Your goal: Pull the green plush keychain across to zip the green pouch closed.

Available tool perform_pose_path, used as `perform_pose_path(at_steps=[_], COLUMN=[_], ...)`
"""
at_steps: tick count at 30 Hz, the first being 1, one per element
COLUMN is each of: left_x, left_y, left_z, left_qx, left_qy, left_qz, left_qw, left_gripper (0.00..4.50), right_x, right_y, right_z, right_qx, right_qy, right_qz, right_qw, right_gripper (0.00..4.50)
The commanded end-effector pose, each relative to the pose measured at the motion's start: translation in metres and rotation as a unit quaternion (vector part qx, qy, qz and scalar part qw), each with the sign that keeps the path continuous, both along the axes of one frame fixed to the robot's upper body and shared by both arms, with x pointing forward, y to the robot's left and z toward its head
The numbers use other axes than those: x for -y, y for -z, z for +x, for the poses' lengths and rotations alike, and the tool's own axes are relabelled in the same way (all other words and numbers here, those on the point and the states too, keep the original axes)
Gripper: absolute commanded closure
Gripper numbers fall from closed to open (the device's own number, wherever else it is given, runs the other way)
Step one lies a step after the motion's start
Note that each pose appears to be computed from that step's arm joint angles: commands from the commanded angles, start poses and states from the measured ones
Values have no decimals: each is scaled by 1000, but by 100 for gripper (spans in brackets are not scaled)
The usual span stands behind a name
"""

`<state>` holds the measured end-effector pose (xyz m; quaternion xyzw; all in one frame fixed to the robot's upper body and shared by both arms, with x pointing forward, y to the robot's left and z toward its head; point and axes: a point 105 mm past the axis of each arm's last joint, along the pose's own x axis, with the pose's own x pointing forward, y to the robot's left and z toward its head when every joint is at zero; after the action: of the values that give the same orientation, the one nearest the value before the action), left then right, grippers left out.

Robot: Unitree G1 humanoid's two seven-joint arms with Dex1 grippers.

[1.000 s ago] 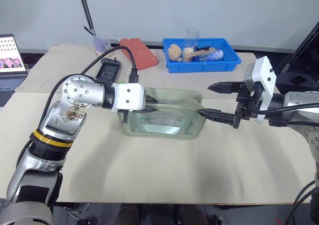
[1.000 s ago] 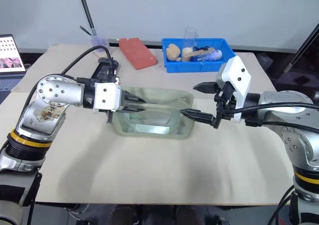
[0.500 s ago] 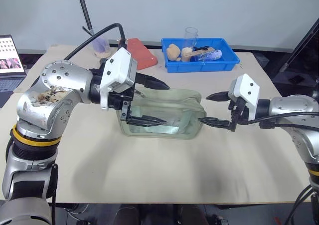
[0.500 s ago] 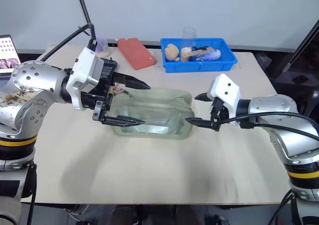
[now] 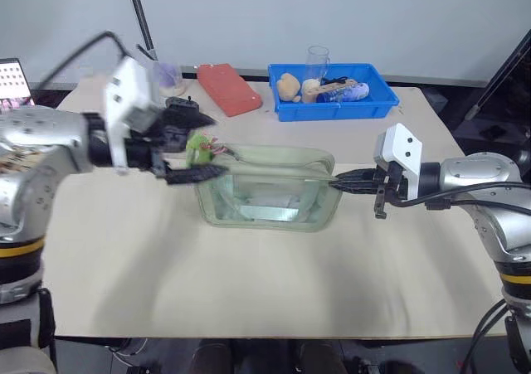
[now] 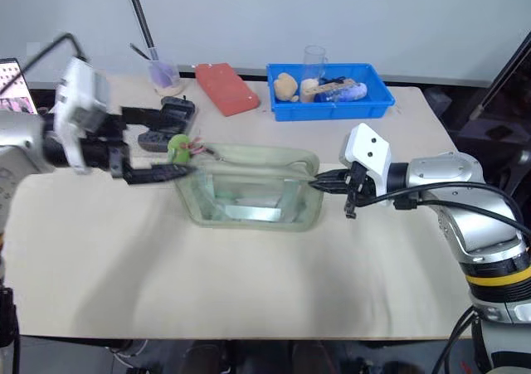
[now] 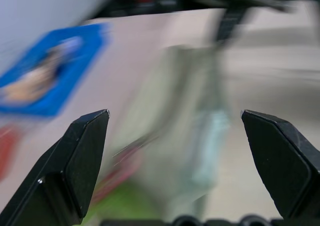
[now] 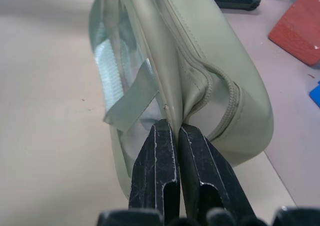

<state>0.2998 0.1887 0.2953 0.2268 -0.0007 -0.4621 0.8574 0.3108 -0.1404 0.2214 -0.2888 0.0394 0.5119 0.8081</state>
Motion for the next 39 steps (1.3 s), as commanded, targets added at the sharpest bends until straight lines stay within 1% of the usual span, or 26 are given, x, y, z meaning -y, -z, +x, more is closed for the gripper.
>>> perform_pose_path(at_steps=[1,4,7,10,13,15,18,21,25,33,36,37,39], left_x=[-40,-46,-44,-39,-37,-37,-38,-35,-24,-6,-3,-3,-4], left_y=[7,30,40,40,34,31,35,50,60,66,67,66,66], left_z=[3,1,11,23,31,34,41,47,43,40,40,40,40], left_qx=[-5,-27,-10,6,6,3,4,-5,-28,-45,-49,-50,-50], left_qy=[-74,-83,-102,-117,-120,-120,-127,-130,-105,-70,-64,-64,-63], left_qz=[-17,-12,-25,-56,-95,-106,-95,-69,-61,-67,-72,-74,-76], left_qw=[997,996,994,992,988,987,987,989,992,994,994,994,994], left_gripper=[0,0,0,0,0,0,0,0,0,0,84,126,230], right_x=[-4,-5,-5,-5,-4,-2,-1,-1,2,2,2,2,1], right_y=[-11,-11,-11,-10,-9,-9,-9,-9,-11,-11,-11,-11,-12], right_z=[-1,0,0,-1,-2,-3,-4,-4,-4,-5,-4,-4,-4], right_qx=[30,31,31,29,27,26,25,26,30,33,34,34,34], right_qy=[-13,-15,-16,-17,-15,-13,-11,-9,-2,2,2,3,3], right_qz=[-3,-3,-2,-3,-4,-5,-6,-5,-6,-4,-3,-2,-2], right_qw=[999,999,999,999,1000,1000,1000,1000,1000,999,999,999,999], right_gripper=[448,448,448,448,448,448,448,448,448,448,450,450,450])
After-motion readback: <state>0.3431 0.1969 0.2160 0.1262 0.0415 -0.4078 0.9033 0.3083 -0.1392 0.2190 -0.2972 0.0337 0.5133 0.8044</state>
